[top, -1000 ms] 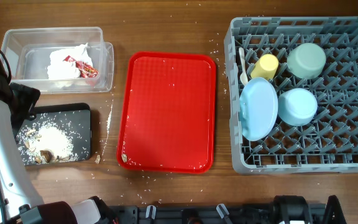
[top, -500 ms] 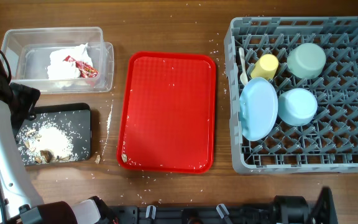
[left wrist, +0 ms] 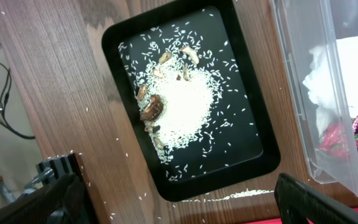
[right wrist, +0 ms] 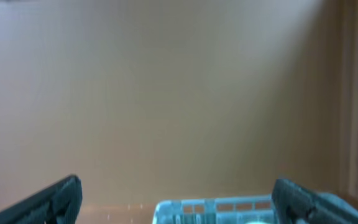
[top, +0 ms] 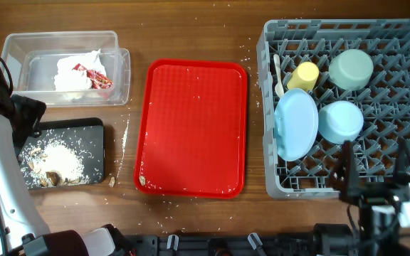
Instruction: Sort waste into correct bins and load items into the dishwasher rack
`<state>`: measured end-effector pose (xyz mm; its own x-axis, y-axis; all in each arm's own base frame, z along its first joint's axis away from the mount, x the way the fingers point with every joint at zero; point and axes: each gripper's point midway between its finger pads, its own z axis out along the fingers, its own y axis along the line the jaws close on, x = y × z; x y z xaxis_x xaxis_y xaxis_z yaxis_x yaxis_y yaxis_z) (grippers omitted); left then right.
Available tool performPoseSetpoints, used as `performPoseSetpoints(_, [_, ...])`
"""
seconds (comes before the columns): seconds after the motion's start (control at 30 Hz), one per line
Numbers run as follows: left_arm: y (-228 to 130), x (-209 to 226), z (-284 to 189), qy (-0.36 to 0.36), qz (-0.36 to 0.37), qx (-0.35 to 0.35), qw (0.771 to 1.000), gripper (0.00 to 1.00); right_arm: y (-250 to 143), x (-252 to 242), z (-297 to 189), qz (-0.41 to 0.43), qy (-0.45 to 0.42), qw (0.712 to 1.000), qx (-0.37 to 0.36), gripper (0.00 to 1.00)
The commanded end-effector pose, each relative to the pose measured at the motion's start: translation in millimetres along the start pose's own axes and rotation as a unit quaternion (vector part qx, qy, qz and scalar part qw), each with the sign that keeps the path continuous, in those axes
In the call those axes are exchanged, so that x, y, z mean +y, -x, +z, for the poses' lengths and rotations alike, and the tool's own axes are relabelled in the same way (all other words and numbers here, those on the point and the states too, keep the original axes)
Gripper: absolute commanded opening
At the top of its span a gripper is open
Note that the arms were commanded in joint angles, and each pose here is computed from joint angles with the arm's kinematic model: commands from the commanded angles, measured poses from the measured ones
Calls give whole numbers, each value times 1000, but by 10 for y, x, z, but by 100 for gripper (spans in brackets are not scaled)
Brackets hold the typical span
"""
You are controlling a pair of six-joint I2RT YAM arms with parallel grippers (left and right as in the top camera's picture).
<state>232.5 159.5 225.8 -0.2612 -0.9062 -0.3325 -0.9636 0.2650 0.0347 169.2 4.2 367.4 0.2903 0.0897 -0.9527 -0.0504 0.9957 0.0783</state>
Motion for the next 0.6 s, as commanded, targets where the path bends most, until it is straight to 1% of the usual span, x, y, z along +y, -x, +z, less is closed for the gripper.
performPoseSetpoints(0.0, [16, 6, -3, 0, -2, -2, 1000, 100, -219, 41, 105, -12, 21, 1000, -8, 100])
performPoseSetpoints(0.2, [16, 6, -3, 0, -2, -2, 1000, 100, -406, 14, 208, -16, 24, 999, -42, 100])
performPoseSetpoints(0.47, [16, 6, -3, 0, -2, -2, 1000, 100, -781, -25, 225, -34, 29, 993, -107, 100])
performPoseSetpoints(0.57, [16, 6, -3, 0, -2, -2, 1000, 100, -830, -24, 226, -35, 30, 994, -104, 100])
